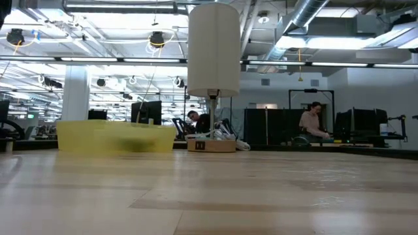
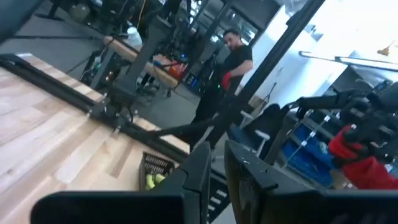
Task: Pick & Place School Supplies
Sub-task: Return to Home Position
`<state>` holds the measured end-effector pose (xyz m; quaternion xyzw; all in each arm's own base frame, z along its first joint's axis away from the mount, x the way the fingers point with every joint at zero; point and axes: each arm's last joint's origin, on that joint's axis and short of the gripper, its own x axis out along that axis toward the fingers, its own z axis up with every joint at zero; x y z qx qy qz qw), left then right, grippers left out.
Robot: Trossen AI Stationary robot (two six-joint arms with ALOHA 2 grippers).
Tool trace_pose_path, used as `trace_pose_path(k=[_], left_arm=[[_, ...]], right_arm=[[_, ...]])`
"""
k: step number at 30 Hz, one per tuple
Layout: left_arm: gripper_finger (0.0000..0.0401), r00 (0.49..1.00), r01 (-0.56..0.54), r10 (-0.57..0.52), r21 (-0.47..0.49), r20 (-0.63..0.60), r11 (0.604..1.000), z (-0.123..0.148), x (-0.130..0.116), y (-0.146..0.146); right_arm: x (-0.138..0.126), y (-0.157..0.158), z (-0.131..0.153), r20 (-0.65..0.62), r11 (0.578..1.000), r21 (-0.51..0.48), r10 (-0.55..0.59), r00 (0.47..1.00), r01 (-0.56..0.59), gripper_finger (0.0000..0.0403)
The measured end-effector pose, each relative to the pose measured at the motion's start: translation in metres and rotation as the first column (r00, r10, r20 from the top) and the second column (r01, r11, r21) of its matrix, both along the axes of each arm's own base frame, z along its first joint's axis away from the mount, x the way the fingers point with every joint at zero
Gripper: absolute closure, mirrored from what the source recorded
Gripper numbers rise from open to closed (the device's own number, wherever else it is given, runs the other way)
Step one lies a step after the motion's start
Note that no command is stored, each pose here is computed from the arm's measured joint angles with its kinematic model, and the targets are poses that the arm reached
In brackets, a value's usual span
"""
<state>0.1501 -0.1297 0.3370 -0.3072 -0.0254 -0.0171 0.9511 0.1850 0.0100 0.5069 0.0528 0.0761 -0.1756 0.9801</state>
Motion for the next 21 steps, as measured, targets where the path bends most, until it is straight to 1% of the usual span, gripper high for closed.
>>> trace_pose_path(k=[2,4,5,7,8,9,11,12,14,16,18,20,21], left_arm=[[0.0361,1.0,-0.004,0.004,-0.009,0.016,1.0,0.004,-0.004,0.004],[0.036,0.999,-0.012,0.014,-0.044,0.037,0.999,0.009,-0.008,0.009],[0.0358,0.998,-0.023,0.027,-0.073,0.048,0.997,0.011,-0.009,0.01],[0.0355,0.996,-0.045,0.053,-0.113,0.07,0.993,0.016,-0.013,0.015],[0.0354,0.995,-0.05,0.06,-0.124,0.079,0.991,0.018,-0.015,0.017],[0.0355,0.994,-0.052,0.063,-0.12,0.086,0.991,0.02,-0.017,0.019],[0.0355,0.993,-0.061,0.067,-0.066,0.093,0.996,0.021,-0.019,0.022],[0.0356,0.993,-0.062,0.067,-0.055,0.094,0.997,0.021,-0.019,0.022],[0.0356,0.993,-0.066,0.072,-0.059,0.095,0.996,0.022,-0.02,0.024],[0.0357,0.991,-0.068,0.078,-0.095,0.108,0.993,0.024,-0.022,0.025],[0.0357,0.988,-0.064,0.081,-0.13,0.129,0.989,0.027,-0.022,0.025],[0.0357,0.986,-0.061,0.083,-0.149,0.144,0.987,0.028,-0.019,0.022],[0.0357,0.986,-0.061,0.081,-0.137,0.144,0.989,0.027,-0.018,0.021]], right_arm=[[-0.01,0.002,0.002,0.032,0.998,0.059,-0.027,0.999,0.025,0.0249],[-0.016,0.005,0.003,0.049,0.994,0.103,-0.031,0.998,0.026,0.0249],[-0.019,0.006,0.003,0.047,0.993,0.113,-0.041,0.998,0.036,0.0249],[-0.022,0.007,0.002,0.03,0.993,0.093,-0.079,0.996,0.076,0.0249],[-0.025,0.007,-0.001,0.01,0.989,0.119,-0.089,0.996,0.087,0.0249],[-0.026,0.007,-0.005,-0.004,0.979,0.175,-0.104,0.995,0.103,0.0249],[-0.026,0.006,-0.006,0.024,0.947,0.294,-0.144,0.989,0.13,0.0249],[-0.025,0.007,-0.006,0.033,0.934,0.331,-0.154,0.988,0.134,0.0249],[-0.021,0.009,-0.007,0.034,0.924,0.363,-0.14,0.99,0.118,0.0249],[-0.015,0.013,-0.01,0.016,0.925,0.367,-0.11,0.994,0.096,0.0249],[-0.008,0.017,-0.015,-0.022,0.933,0.349,-0.081,0.996,0.084,0.0249],[-0.002,0.021,-0.022,-0.1,0.954,0.291,-0.041,0.994,0.069,0.0249],[-0.001,0.022,-0.026,-0.154,0.966,0.253,-0.009,0.988,0.048,0.0249]])
